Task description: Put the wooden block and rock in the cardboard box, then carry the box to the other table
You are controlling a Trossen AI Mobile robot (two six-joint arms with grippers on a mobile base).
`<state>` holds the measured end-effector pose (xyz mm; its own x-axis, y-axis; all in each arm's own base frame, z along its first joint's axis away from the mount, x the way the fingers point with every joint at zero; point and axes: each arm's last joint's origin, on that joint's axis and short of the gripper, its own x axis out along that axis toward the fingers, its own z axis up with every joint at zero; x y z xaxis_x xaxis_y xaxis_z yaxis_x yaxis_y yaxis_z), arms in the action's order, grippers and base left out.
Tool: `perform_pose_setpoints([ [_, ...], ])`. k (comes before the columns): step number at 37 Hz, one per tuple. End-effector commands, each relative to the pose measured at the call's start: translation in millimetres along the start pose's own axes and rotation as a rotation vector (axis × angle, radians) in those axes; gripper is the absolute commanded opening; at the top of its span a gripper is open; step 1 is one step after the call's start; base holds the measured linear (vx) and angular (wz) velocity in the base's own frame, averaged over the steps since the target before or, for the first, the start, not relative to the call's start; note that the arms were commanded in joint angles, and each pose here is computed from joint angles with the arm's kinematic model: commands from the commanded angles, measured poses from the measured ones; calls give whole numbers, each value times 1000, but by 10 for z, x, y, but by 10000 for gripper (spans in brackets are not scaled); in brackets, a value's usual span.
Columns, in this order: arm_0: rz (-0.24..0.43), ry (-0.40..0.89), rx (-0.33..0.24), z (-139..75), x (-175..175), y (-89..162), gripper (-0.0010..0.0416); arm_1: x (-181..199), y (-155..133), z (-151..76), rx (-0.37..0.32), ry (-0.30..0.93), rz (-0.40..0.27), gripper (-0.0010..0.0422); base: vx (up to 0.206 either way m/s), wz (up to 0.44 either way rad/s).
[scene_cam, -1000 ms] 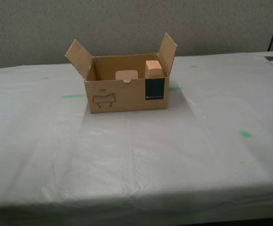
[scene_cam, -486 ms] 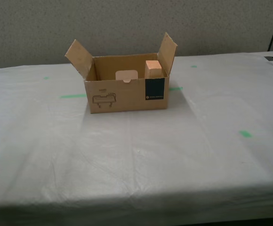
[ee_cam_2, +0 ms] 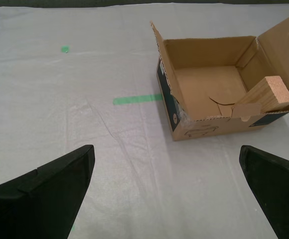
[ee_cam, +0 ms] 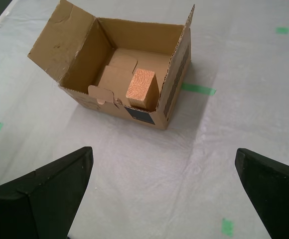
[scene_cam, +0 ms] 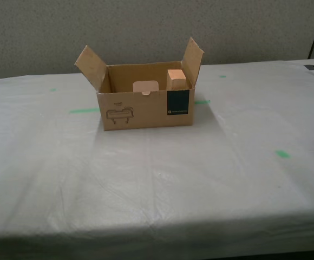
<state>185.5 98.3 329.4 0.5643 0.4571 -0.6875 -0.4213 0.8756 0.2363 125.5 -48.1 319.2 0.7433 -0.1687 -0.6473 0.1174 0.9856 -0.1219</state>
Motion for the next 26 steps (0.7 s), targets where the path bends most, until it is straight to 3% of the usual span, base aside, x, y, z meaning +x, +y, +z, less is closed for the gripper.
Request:
perform_pose_setpoints([
  [1, -4, -2, 1, 2, -2, -1, 399, -2, 0, 2, -2, -1, 0, 398, 0, 0],
  [26, -4, -2, 1, 2, -2, -1, 399, -2, 0, 2, -2, -1, 0, 398, 0, 0],
])
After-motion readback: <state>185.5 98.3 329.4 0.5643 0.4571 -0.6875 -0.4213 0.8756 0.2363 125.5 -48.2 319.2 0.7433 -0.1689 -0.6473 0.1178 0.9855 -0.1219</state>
